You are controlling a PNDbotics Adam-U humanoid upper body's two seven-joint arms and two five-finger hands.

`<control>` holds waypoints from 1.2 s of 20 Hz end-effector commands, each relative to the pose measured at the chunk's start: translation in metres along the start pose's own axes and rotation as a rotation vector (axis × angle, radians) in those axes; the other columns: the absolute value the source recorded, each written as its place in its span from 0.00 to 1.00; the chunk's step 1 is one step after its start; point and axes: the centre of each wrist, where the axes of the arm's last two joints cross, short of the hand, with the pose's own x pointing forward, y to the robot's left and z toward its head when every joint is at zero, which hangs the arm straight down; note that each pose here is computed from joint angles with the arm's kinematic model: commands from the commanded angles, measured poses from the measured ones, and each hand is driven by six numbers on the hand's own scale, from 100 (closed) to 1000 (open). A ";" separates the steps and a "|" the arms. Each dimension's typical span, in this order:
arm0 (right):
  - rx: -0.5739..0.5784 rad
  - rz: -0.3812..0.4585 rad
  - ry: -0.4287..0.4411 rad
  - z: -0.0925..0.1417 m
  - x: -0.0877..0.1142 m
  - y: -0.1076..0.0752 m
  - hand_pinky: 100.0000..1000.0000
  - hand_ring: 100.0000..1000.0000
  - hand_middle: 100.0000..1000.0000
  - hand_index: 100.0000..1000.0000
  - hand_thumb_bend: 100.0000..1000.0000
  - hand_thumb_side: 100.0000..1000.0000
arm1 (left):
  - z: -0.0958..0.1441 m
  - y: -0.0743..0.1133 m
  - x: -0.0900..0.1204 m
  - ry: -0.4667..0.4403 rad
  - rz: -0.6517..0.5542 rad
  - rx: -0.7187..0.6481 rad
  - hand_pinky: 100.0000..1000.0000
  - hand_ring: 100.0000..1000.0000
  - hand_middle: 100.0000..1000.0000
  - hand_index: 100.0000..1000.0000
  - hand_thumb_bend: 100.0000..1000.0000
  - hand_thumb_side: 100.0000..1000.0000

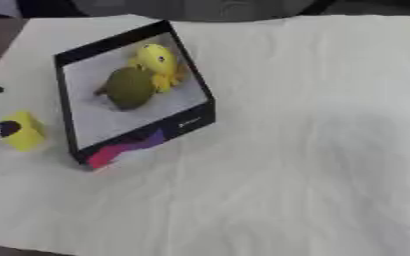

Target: Pick up objects on the table and place them in the box.

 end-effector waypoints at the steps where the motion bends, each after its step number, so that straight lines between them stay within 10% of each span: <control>1: 0.006 0.004 -0.024 -0.003 0.007 -0.001 0.93 1.00 0.62 0.87 0.00 0.51 | -0.002 0.010 -0.007 0.031 -0.032 0.016 0.88 0.80 0.81 0.87 0.53 0.58; 16: 0.015 -0.003 -0.006 -0.002 0.006 0.003 0.93 1.00 0.62 0.88 0.00 0.52 | -0.030 -0.005 -0.029 0.088 -0.066 -0.013 0.87 0.79 0.80 0.84 0.56 0.58; 24: 0.018 0.000 0.001 -0.002 0.006 0.003 0.94 1.00 0.62 0.88 0.00 0.52 | -0.033 -0.010 -0.031 0.088 -0.090 -0.057 0.85 0.77 0.78 0.82 0.48 0.38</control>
